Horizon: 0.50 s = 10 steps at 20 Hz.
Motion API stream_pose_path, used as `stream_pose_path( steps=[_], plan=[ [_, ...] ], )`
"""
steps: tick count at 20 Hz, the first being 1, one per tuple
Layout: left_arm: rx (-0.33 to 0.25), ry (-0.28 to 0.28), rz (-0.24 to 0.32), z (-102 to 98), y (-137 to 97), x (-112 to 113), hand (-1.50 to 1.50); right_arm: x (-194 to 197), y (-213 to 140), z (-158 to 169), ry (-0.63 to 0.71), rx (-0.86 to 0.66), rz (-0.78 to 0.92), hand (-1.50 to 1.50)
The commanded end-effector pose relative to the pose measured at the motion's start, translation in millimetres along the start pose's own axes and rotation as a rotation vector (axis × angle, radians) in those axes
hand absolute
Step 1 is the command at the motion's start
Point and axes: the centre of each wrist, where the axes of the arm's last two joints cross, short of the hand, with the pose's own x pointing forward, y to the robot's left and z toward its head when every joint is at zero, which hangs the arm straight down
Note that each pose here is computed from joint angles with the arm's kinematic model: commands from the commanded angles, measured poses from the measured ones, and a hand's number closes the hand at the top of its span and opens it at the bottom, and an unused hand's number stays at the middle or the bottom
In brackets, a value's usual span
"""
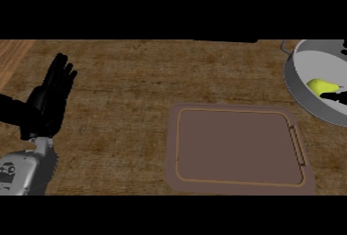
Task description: Pick the pear from the tray and place it in the pot
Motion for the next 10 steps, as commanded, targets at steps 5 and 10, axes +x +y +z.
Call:
stream_pose_path(
  steps=[5, 10],
  plan=[
    [-0.004, -0.006, -0.003, -0.2, 1.7, 7.1, 0.00, 6.2, -59.2, 24.4, -0.009, -0.097, -0.218, -1.50],
    [-0.011, -0.007, 0.012, -0.8, -4.8, 8.7, 0.00, 8.9, -90.1, 45.3, 0.013, -0.097, -0.227, -1.50]
  ],
)
